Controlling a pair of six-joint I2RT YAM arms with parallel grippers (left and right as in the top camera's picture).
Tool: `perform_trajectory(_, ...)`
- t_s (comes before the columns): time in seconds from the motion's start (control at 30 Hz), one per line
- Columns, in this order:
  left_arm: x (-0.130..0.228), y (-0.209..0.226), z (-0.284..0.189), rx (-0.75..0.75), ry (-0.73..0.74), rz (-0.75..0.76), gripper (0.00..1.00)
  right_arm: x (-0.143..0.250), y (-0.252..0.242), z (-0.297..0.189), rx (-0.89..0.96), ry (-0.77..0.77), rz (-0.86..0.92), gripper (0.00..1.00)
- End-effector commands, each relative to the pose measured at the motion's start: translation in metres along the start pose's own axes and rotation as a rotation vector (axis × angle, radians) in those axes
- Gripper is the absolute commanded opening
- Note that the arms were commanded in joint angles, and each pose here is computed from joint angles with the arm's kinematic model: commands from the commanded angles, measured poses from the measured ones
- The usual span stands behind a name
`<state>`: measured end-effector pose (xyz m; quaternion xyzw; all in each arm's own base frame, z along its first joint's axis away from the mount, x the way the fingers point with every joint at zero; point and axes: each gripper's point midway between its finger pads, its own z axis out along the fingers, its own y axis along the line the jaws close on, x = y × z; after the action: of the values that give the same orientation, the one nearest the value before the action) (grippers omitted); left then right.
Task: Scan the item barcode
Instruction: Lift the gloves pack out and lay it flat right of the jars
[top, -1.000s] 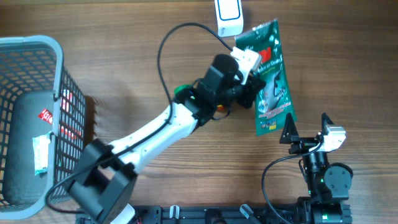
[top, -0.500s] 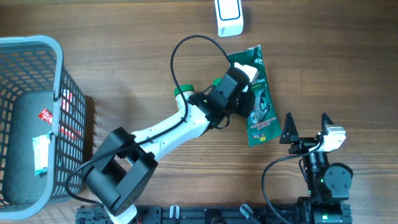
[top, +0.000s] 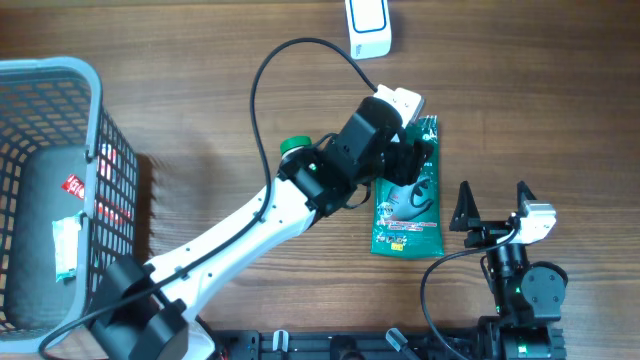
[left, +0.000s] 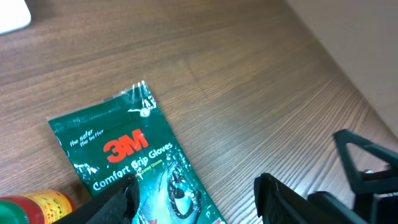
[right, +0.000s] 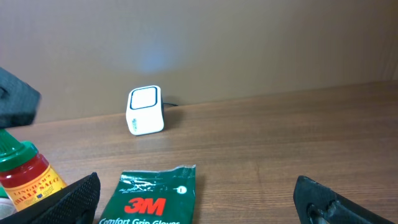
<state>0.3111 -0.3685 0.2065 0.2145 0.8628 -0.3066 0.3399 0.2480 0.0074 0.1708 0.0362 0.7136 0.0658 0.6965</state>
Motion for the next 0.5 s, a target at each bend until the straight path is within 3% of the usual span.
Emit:
perform_trajectory(0.0, -0.026, -0.009, -0.031, -0.001, -0.085, 0.017, 0.63, 0.002, 0.002, 0.000, -0.012, 0.005, -0.013, 1.00)
perform_trajectory(0.17, -0.060, 0.017, -0.096, -0.212, -0.253, 0.007, 0.67, 0.002, 0.002, 0.000, -0.012, 0.005, -0.013, 1.00)
perform_trajectory(0.27, -0.079, 0.040, -0.152, -0.391, -0.391, -0.015, 0.77, 0.002, 0.002, 0.000, -0.012, 0.005, -0.013, 1.00)
perform_trajectory(0.47, -0.106, 0.080, -0.276, -0.675, -0.667, -0.052, 0.85, 0.002, 0.002, 0.000, -0.012, 0.005, -0.013, 1.00)
